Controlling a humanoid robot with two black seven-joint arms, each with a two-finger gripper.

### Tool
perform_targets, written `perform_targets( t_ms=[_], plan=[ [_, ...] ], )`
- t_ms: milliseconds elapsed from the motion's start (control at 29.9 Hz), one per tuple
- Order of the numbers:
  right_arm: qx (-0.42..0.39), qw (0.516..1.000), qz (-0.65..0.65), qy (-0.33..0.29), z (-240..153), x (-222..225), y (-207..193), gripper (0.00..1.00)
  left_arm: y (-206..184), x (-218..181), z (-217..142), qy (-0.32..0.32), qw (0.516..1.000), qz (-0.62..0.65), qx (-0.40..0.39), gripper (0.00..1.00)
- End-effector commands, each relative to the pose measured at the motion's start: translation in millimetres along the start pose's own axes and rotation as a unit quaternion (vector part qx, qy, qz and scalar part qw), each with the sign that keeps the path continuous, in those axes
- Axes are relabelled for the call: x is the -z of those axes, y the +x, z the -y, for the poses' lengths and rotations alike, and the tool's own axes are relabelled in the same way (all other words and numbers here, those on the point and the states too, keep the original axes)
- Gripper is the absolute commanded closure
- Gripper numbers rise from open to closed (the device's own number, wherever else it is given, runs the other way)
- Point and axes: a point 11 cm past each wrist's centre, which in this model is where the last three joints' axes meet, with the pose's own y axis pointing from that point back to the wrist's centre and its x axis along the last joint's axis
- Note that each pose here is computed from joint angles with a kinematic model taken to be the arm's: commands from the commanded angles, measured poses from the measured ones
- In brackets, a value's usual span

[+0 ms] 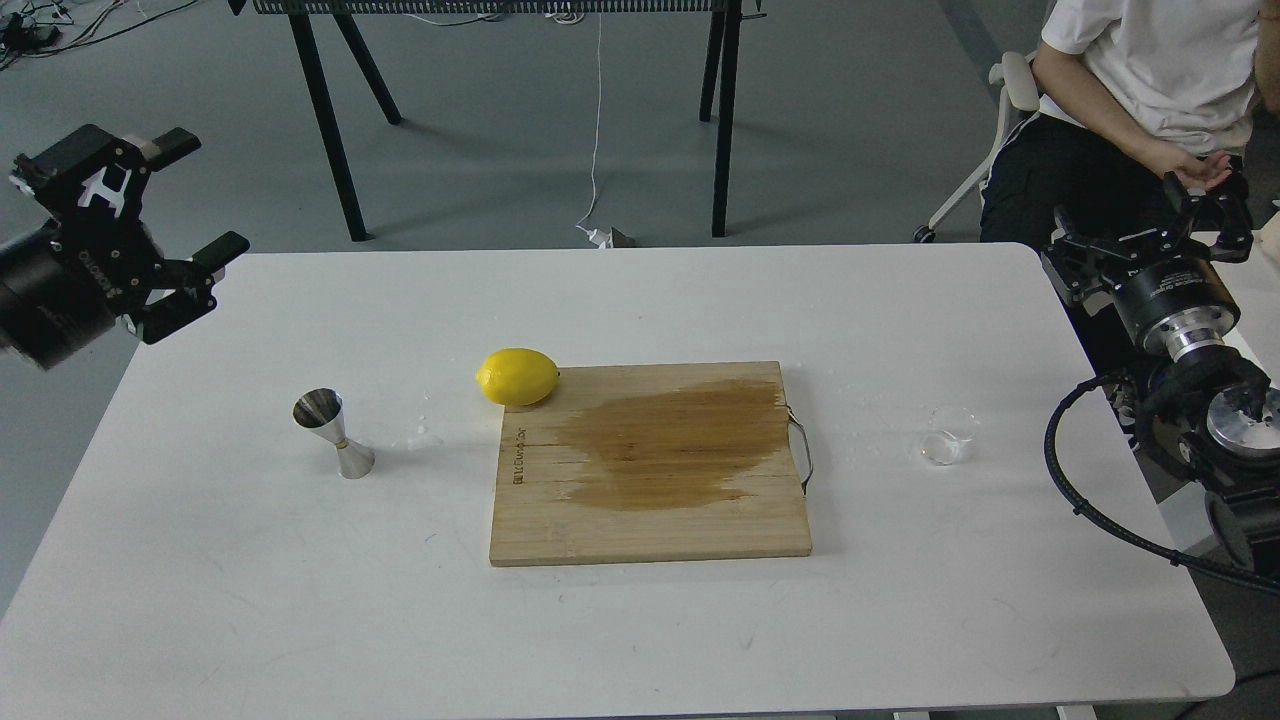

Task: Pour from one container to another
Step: 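Reach the left gripper toward the metal jigger on the table, then close the left gripper around the metal jigger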

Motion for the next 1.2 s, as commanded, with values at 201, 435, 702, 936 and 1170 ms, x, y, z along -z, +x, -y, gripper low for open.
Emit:
perform_targets(
  t_ms=[201,435,702,936,1170],
  plan=[
    [-0.004,1.000,-0.002,0.003,-1.7,2.6,2.7,0.00,-31.3,70.1,-25.0,0.118,0.941,0.318,-0.014,0.00],
    [-0.013,1.000,-0.003,0.003,-6.4,2.3,10.5,0.00,-57.5,121.1,-47.8,0.162,0.882,0.440,0.038,0.00],
    [-0.013,1.000,-0.003,0.002,-6.7,1.9,10.8,0.00,-62.0,172.4,-41.5,0.183,0.844,0.503,0.037,0.00],
    [-0.014,1.000,-0.004,0.004,-7.1,3.5,11.5,0.00,-58.7,192.9,-30.6,0.191,0.833,0.518,0.017,0.01],
    [-0.019,1.000,-0.006,0.006,-8.4,4.7,14.9,0.00,-51.0,202.3,-7.0,0.187,0.834,0.519,-0.018,0.08]
  ],
)
